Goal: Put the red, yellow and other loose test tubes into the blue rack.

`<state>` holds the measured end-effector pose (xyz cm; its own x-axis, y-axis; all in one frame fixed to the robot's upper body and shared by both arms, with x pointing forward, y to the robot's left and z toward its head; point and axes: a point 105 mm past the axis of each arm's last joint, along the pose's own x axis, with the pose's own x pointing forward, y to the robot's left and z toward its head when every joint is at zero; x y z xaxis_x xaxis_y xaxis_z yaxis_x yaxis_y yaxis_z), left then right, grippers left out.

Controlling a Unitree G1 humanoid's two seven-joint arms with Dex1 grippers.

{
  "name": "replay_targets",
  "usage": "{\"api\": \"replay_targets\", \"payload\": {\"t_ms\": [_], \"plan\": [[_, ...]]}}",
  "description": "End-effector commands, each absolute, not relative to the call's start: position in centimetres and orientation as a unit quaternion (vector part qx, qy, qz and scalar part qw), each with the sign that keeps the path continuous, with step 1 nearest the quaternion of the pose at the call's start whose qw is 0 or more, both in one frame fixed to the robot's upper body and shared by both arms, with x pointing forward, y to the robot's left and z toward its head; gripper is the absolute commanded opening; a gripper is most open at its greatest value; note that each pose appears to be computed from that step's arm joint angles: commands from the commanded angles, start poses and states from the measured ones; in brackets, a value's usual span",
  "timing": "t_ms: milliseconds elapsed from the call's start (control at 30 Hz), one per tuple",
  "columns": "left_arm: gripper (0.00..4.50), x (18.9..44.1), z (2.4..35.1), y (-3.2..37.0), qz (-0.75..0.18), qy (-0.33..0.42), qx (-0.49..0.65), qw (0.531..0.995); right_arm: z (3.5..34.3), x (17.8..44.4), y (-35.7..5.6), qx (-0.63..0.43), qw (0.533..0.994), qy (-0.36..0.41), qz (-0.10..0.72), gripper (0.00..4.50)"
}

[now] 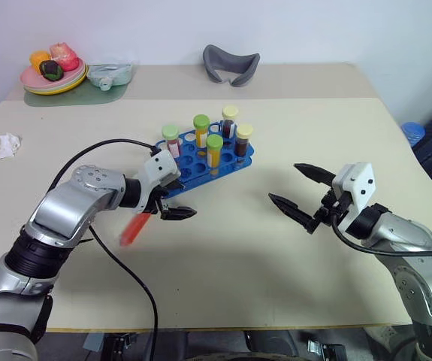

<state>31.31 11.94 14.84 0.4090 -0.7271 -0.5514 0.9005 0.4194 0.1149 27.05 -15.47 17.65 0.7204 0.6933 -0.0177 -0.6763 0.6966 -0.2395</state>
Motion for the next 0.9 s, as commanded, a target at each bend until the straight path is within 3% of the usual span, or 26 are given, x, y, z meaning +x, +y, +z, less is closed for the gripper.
{"api": "replay_targets", "payload": {"t_ms": [33,233,433,600,700,800,900], "plan": [[4.22,33.0,15.9,12.4,-0.457,0.191,0.221,0.840,18.9,26.6,-15.4,-0.124,0.919,-0.066,0.369,4.50],[4.22,33.5,16.0,12.4,-0.444,0.182,0.227,0.848,18.3,26.4,-15.8,-0.123,0.920,-0.064,0.368,4.50],[4.22,31.3,17.7,12.7,-0.514,0.137,0.197,0.824,17.7,26.4,-16.0,-0.123,0.918,-0.061,0.371,4.50],[4.22,30.4,19.7,14.9,-0.484,0.155,0.146,0.849,17.3,26.9,-15.6,-0.116,0.914,-0.061,0.385,4.50],[4.22,29.5,21.3,15.7,-0.464,0.192,0.095,0.859,16.9,27.3,-15.2,-0.109,0.908,-0.061,0.399,4.50],[4.22,28.5,22.6,16.6,-0.426,0.222,0.128,0.868,16.6,27.7,-14.7,-0.103,0.902,-0.061,0.414,4.50],[4.22,25.5,22.2,16.9,-0.451,0.338,0.102,0.820,16.3,28.2,-13.9,-0.097,0.894,-0.063,0.433,4.50]]}}
